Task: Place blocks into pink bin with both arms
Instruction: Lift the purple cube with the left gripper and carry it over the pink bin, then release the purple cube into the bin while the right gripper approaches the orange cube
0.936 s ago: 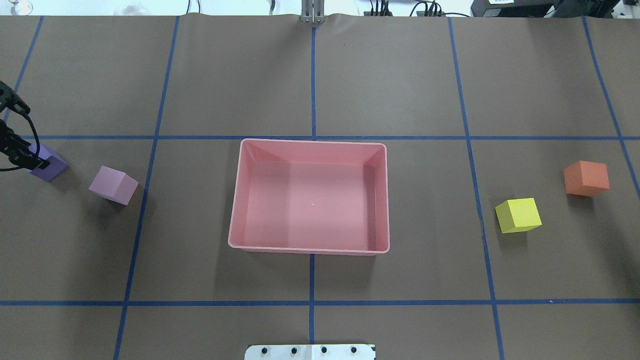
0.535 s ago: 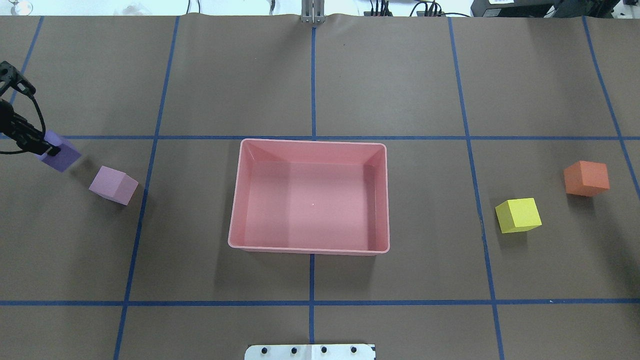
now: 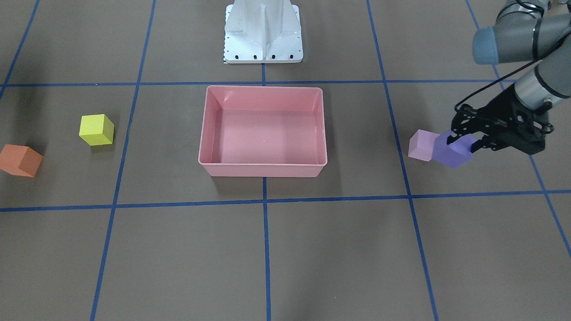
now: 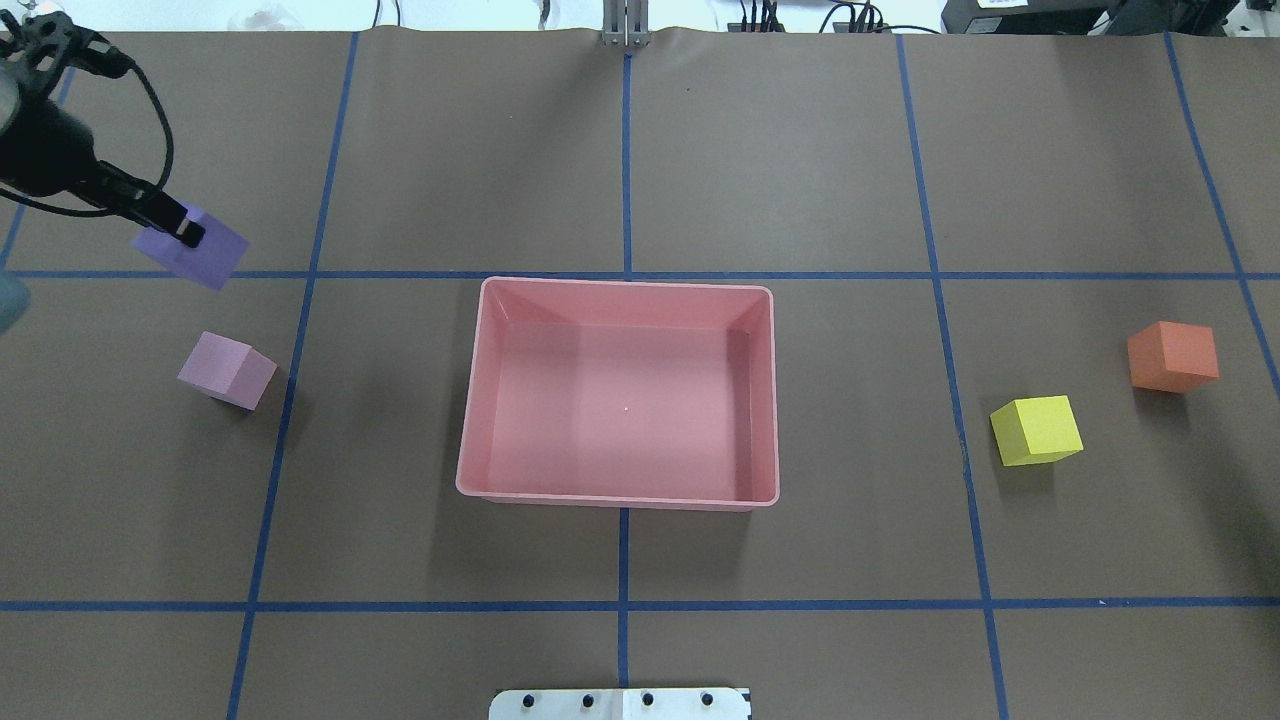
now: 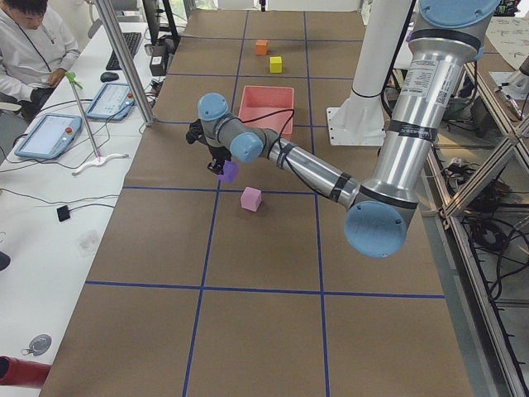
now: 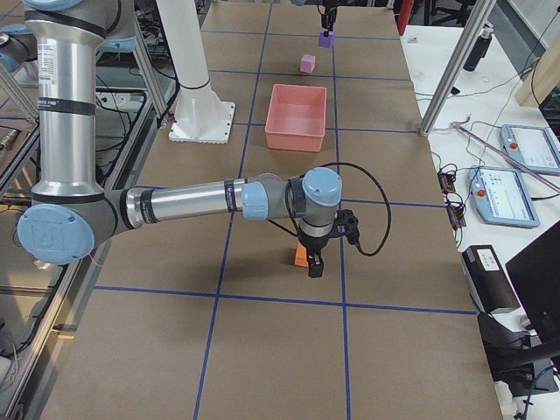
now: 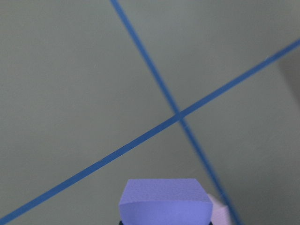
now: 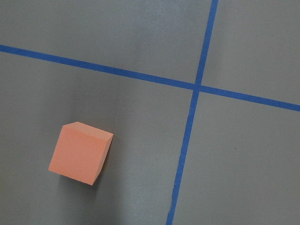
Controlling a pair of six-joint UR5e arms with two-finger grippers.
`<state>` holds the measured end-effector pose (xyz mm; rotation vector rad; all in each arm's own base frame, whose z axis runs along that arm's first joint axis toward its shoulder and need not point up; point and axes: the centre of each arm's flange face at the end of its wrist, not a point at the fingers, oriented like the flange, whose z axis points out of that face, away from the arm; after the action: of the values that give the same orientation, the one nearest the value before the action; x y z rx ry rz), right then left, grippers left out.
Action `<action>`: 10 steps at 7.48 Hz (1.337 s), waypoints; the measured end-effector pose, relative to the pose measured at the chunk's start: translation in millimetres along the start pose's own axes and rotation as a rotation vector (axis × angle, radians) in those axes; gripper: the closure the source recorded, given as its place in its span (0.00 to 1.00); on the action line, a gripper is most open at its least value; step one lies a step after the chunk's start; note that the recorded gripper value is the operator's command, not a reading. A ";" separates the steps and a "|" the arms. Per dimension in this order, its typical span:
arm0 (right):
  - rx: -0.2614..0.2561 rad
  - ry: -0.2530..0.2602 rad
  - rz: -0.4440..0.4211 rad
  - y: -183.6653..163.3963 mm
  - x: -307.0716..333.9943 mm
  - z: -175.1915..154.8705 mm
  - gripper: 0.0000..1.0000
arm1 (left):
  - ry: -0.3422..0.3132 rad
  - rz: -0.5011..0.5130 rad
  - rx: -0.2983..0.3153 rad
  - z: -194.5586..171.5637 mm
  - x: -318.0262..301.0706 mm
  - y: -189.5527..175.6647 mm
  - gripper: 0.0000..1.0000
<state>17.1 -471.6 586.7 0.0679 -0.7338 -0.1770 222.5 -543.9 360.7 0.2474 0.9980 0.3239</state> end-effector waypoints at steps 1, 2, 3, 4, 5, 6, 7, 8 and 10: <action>0.001 -0.016 -0.003 -0.5 -2.8 0.0 0.00 | 0.016 -0.057 0.005 17.0 60.3 -14.5 0.71; 0.001 -0.042 -0.007 -1.3 -7.4 0.5 0.00 | 0.032 -0.098 0.009 36.6 120.6 -23.1 0.68; -0.001 -0.078 -0.012 -2.1 -13.3 1.8 0.00 | 0.050 -0.131 0.007 57.9 180.3 -24.5 0.67; -0.004 -0.104 -0.017 -2.7 -18.5 3.4 0.00 | 0.063 -0.156 0.011 76.4 233.3 -21.4 0.67; -0.009 -0.122 -0.011 -5.8 -25.9 5.1 0.00 | 0.076 -0.175 0.016 90.5 277.9 -15.4 0.55; -0.010 -0.132 0.010 -12.7 -38.6 8.6 0.00 | 0.086 -0.192 0.013 102.4 310.8 -7.8 0.01; -0.007 -0.138 0.033 -20.0 -55.7 16.1 0.00 | 0.088 -0.199 0.015 112.7 333.0 -1.5 0.00; -0.003 -0.137 0.054 -25.7 -75.0 26.6 0.00 | 0.085 -0.203 0.022 118.0 343.2 3.1 0.00; 0.005 -0.092 0.111 -31.4 -106.9 48.9 0.00 | 0.092 -0.206 0.044 105.2 338.0 1.6 0.00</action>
<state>-97.9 -482.8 548.6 0.0237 -0.8275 -0.0728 481.2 -420.9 152.6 0.1686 1.1121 0.1273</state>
